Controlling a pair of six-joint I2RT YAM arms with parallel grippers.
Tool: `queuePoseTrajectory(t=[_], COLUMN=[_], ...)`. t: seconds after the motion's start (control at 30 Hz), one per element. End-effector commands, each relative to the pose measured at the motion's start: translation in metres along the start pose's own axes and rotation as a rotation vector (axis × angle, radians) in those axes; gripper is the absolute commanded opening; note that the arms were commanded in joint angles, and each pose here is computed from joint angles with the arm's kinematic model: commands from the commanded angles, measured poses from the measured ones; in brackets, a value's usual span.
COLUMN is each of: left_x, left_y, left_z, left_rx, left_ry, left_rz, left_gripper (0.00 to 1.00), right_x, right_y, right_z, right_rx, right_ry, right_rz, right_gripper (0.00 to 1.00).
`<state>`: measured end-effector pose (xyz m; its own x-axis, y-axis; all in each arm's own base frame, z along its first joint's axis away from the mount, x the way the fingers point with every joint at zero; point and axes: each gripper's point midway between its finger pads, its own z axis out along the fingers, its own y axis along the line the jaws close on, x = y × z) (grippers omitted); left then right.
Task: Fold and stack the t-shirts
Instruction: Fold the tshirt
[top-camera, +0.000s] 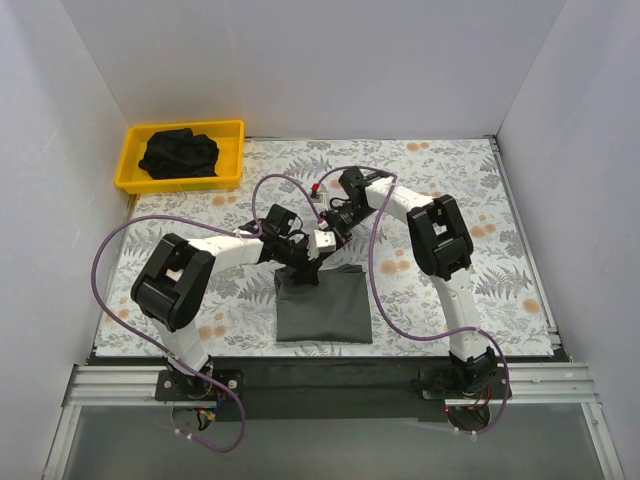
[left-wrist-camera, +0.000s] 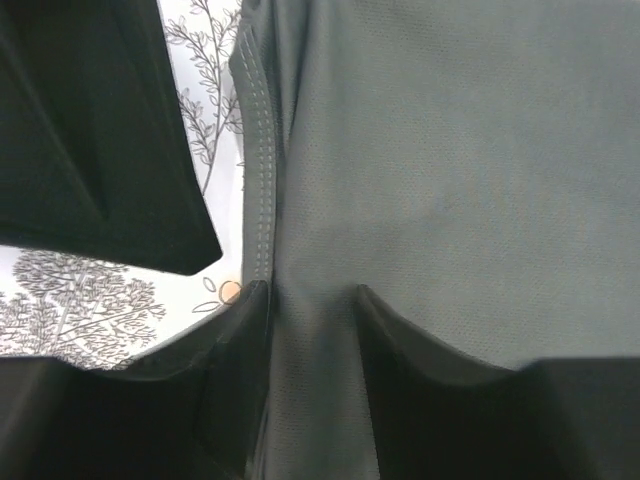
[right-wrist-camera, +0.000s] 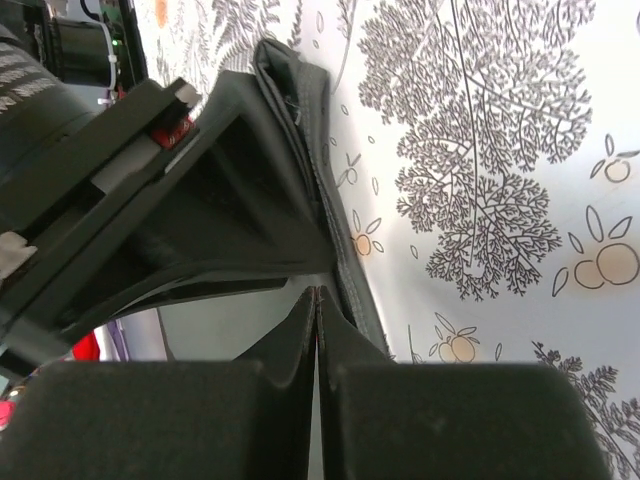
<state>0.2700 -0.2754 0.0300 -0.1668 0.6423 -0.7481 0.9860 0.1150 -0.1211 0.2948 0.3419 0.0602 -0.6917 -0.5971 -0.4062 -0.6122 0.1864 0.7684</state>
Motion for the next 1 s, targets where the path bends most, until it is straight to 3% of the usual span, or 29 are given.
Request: queuePoseTrajectory(t=[0.0,0.1,0.3,0.37,0.97], left_x=[-0.014,-0.019,-0.033,-0.030,-0.053], left_y=[-0.001,-0.005,-0.014,-0.017,0.003], left_z=[0.000,-0.002,-0.020,-0.023,-0.046], left_rx=[0.003,0.014,-0.010,-0.016,-0.190], left_ry=[-0.027,-0.047,-0.083,-0.080,-0.133], left_rz=[0.032,0.042,0.105,0.122,0.253], left_gripper=[0.30,0.17,0.11,0.01,0.00], right_x=[0.008,0.016,0.035,0.040,0.074], right_y=[-0.004,-0.008,-0.011,-0.012,-0.027], right_z=[0.010,0.015,0.025,0.028,0.034], right_rx=[-0.030,-0.033,-0.031,-0.026,0.006], right_ry=[0.009,0.024,0.067,0.080,0.151], right_rz=[0.032,0.050,0.063,0.064,0.063], right_gripper=[0.01,0.01,0.01,0.01,0.01])
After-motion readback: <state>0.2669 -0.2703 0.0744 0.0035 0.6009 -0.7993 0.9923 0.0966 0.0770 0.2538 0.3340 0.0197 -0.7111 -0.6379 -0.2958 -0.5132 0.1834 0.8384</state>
